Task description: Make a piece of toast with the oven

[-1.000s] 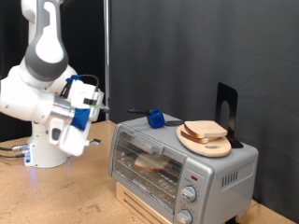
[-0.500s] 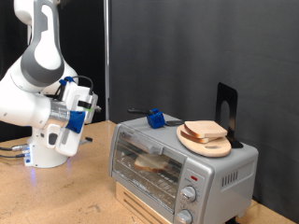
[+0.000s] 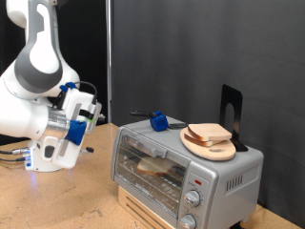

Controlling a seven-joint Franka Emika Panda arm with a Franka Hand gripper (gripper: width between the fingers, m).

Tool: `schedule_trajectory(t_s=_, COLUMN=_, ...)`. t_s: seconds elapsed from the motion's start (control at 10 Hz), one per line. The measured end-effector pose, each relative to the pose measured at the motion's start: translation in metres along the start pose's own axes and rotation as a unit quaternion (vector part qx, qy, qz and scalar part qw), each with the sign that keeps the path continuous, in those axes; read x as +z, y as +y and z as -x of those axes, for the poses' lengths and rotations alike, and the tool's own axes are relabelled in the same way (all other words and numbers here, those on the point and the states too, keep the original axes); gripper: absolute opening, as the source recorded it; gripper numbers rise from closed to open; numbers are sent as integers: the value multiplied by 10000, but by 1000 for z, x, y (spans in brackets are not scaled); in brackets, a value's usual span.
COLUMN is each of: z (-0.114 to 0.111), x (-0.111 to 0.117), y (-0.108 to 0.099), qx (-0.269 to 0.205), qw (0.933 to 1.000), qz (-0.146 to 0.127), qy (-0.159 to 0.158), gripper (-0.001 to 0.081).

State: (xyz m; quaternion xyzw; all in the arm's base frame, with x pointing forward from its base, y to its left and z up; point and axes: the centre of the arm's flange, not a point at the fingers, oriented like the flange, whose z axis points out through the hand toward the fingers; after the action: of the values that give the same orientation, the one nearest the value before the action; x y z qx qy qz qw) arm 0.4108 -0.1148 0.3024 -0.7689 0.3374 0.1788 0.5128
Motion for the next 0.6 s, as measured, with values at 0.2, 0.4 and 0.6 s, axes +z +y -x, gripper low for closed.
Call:
schedule_trajectory(t_s=0.2, z=-26, x=-8, y=-8, qx=-200, qw=9947, qz=-280, qy=971, gripper=808)
schedule_trajectory(t_s=0.4, z=-15, x=-2, y=-4, qx=-75, qw=9995, qz=-14, qy=309, gripper=808)
schedule_trajectory(t_s=0.6, z=-17, x=0, y=-13, qx=287, qw=9993, qz=192, qy=-156, gripper=808)
